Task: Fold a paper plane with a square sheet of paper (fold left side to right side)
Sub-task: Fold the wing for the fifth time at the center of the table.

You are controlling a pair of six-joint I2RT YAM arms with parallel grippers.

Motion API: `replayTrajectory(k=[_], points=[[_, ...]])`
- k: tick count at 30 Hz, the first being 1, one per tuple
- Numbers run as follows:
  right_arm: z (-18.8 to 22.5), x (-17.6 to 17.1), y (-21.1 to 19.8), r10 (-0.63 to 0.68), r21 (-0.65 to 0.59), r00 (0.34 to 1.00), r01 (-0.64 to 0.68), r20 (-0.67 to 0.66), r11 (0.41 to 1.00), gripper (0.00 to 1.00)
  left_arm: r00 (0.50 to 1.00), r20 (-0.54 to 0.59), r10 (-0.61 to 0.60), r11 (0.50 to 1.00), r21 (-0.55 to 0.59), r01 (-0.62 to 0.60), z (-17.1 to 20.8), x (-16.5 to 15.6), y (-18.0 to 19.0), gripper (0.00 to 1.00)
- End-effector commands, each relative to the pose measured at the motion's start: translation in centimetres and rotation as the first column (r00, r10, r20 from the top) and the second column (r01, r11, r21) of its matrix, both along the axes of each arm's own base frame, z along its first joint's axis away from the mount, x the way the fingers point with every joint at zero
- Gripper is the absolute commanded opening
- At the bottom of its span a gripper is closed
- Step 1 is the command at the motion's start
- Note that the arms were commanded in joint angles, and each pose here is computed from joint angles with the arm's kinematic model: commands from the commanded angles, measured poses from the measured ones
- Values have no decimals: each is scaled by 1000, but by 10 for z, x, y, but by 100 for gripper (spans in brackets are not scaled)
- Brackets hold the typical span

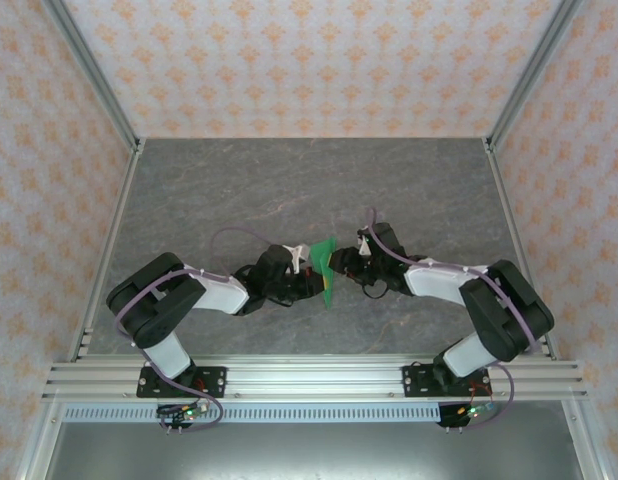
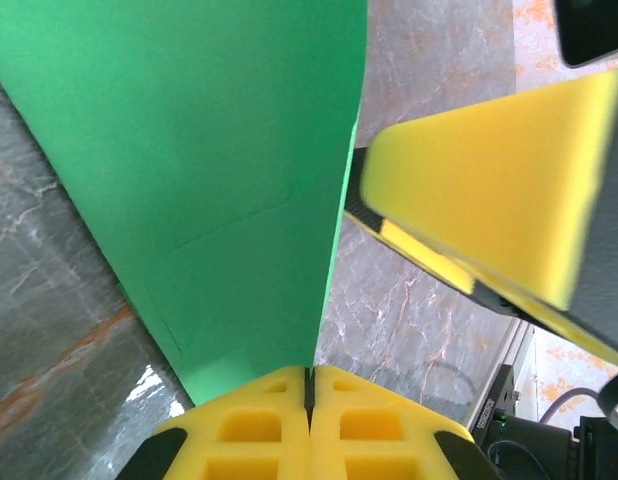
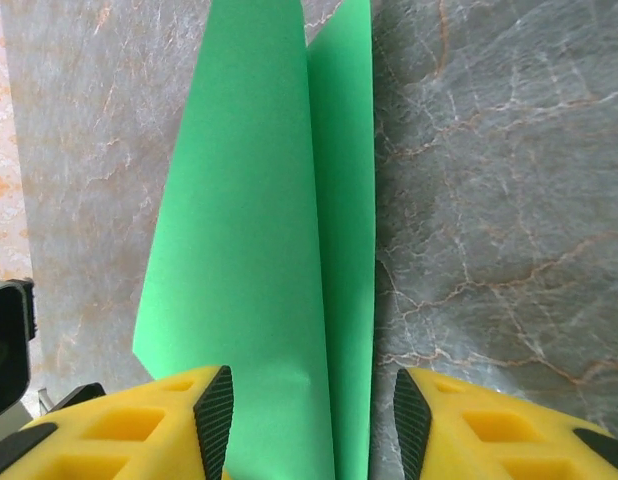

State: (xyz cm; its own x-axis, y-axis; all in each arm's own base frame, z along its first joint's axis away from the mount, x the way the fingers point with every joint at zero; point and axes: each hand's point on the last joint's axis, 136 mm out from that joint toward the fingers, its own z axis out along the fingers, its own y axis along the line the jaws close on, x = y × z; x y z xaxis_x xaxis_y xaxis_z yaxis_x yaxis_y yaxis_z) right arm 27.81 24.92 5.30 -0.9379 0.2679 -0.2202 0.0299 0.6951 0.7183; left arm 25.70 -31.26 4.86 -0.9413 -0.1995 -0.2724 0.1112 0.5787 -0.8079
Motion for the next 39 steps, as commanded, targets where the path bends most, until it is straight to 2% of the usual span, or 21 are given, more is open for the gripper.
replayTrajectory(k=[1, 21, 31, 39], points=[[3, 9, 12, 33, 31, 999, -34, 30, 999, 50, 1000, 17, 1, 1000, -28, -1, 4, 4, 0, 0], [-3, 18, 20, 40, 39, 999, -40, 17, 998, 50, 998, -41, 43, 999, 9, -43, -21, 7, 12, 0], [-25, 14, 20, 44, -9, 998, -44, -53, 999, 48, 998, -45, 46, 999, 14, -45, -23, 8, 13, 0], [-51, 5, 9, 26, -120, 987, -46, -159, 992, 47, 999, -40, 36, 999, 13, -36, -20, 8, 11, 0]])
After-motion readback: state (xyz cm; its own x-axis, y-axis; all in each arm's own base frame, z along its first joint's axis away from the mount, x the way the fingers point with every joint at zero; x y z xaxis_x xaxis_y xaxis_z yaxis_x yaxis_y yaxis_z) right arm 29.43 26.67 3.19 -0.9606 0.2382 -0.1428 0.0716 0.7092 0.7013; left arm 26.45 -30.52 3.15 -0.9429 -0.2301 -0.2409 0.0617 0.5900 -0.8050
